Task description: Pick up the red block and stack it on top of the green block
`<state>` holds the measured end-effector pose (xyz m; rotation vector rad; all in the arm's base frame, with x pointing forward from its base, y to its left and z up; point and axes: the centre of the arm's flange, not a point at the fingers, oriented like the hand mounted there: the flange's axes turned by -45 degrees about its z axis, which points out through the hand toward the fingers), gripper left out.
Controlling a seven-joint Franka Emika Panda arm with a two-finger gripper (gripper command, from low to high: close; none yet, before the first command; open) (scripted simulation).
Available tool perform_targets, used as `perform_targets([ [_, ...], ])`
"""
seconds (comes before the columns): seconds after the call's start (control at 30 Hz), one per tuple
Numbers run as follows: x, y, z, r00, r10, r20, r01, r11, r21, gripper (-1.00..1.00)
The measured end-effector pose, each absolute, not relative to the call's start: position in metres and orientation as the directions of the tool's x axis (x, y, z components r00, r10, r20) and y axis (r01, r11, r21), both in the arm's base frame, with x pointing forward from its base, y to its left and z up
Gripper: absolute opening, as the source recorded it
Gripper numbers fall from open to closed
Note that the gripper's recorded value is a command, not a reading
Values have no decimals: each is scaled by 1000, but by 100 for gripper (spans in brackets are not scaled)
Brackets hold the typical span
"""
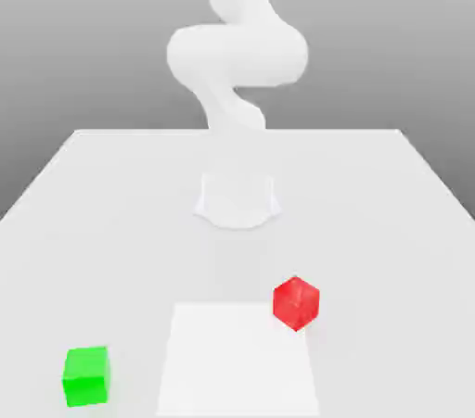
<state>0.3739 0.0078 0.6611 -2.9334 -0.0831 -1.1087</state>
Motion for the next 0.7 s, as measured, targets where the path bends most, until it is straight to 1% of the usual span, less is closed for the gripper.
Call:
perform_targets([
  [0.13, 409, 28, 562, 823, 177, 540, 179, -983, 50, 0],
  [0.2, 417, 38, 512, 845, 244, 475, 245, -968, 61, 0],
  [0.3, 417, 55, 437, 861, 347, 372, 347, -935, 69, 0],
  [0.43, 394, 74, 336, 844, 490, 218, 490, -870, 59, 0],
  [0.57, 347, 87, 233, 774, 631, 51, 631, -776, 20, 0],
  [0.63, 335, 90, 198, 747, 664, 12, 664, -747, 6, 0],
  [0.7, 332, 90, 177, 742, 671, 3, 671, -742, 2, 0],
])
